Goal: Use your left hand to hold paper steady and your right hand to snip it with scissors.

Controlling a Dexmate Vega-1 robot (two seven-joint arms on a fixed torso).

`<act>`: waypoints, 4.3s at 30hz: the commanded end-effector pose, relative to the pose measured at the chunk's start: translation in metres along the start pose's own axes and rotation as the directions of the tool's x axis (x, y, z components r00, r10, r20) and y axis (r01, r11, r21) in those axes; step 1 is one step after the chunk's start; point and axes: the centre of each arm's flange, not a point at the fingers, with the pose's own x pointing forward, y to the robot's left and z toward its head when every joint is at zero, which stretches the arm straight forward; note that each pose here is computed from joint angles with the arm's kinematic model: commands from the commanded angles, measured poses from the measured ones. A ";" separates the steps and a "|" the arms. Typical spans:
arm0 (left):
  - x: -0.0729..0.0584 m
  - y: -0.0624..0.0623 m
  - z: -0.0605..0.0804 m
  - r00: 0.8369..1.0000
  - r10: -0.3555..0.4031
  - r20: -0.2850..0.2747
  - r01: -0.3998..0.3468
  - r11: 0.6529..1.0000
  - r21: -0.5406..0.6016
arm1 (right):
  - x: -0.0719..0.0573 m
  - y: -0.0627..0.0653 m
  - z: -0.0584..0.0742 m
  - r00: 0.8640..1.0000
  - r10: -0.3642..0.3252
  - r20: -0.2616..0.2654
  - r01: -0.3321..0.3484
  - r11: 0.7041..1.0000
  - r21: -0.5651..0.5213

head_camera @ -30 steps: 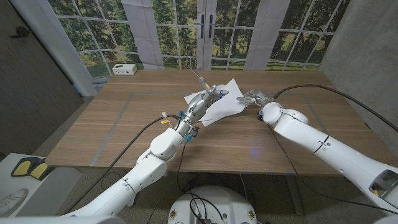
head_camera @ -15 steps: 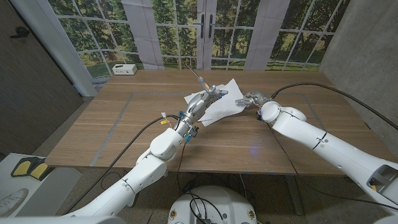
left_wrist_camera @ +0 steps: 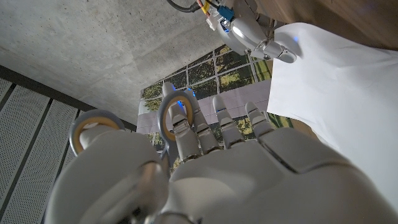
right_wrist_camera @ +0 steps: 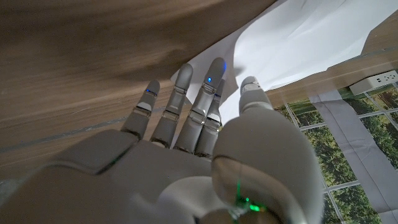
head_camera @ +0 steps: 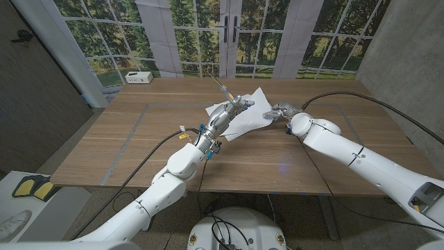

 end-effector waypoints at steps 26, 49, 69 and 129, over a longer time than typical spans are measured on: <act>-0.004 -0.006 -0.001 1.000 0.005 -0.005 -0.005 1.000 -0.001 | -0.009 0.003 -0.010 0.998 -0.011 0.057 0.001 0.985 0.173; -0.002 -0.008 -0.001 1.000 -0.007 -0.009 0.007 1.000 0.001 | -0.015 -0.005 -0.019 0.994 0.014 0.106 -0.066 0.859 0.508; -0.001 -0.014 -0.002 0.999 -0.025 -0.027 0.025 1.000 0.001 | -0.021 -0.011 -0.025 0.988 0.048 0.146 -0.137 0.703 0.698; 0.016 -0.034 -0.018 0.987 -0.131 -0.096 0.128 0.991 -0.033 | -0.017 -0.066 0.017 0.955 -0.004 0.297 -0.266 0.434 0.861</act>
